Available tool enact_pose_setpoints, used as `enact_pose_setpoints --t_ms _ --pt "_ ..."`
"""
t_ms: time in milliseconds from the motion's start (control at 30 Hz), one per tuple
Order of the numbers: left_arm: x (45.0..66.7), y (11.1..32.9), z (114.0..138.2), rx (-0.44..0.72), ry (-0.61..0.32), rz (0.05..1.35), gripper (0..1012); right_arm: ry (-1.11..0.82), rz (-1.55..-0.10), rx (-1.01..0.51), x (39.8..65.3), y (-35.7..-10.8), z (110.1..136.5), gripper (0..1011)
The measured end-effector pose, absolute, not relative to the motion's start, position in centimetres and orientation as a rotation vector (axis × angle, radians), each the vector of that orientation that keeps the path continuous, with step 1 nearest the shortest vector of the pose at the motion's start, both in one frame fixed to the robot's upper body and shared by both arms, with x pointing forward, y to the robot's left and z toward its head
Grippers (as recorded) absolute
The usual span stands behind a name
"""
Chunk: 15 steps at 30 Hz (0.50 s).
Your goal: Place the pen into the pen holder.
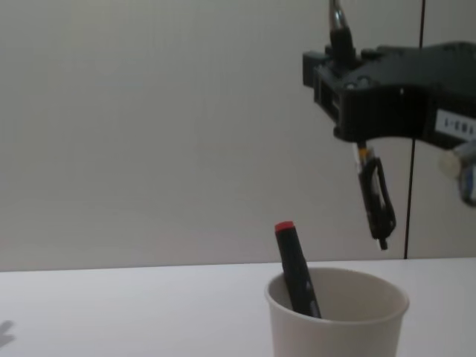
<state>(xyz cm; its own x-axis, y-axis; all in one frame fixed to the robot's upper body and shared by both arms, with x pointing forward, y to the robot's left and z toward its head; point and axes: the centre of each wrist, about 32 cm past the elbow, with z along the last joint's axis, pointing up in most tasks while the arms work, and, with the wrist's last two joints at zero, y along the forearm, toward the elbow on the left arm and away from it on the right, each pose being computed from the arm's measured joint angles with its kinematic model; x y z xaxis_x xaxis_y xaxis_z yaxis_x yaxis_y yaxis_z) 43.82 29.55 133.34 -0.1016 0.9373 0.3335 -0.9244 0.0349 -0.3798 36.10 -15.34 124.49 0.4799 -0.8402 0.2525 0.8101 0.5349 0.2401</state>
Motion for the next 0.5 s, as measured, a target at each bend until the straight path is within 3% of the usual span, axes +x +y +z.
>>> enact_pose_setpoints --t_ms 500 --pt "43.8 29.5 133.3 -0.028 -0.59 1.565 1001 -0.301 -1.016 0.079 37.3 -15.2 123.7 125"
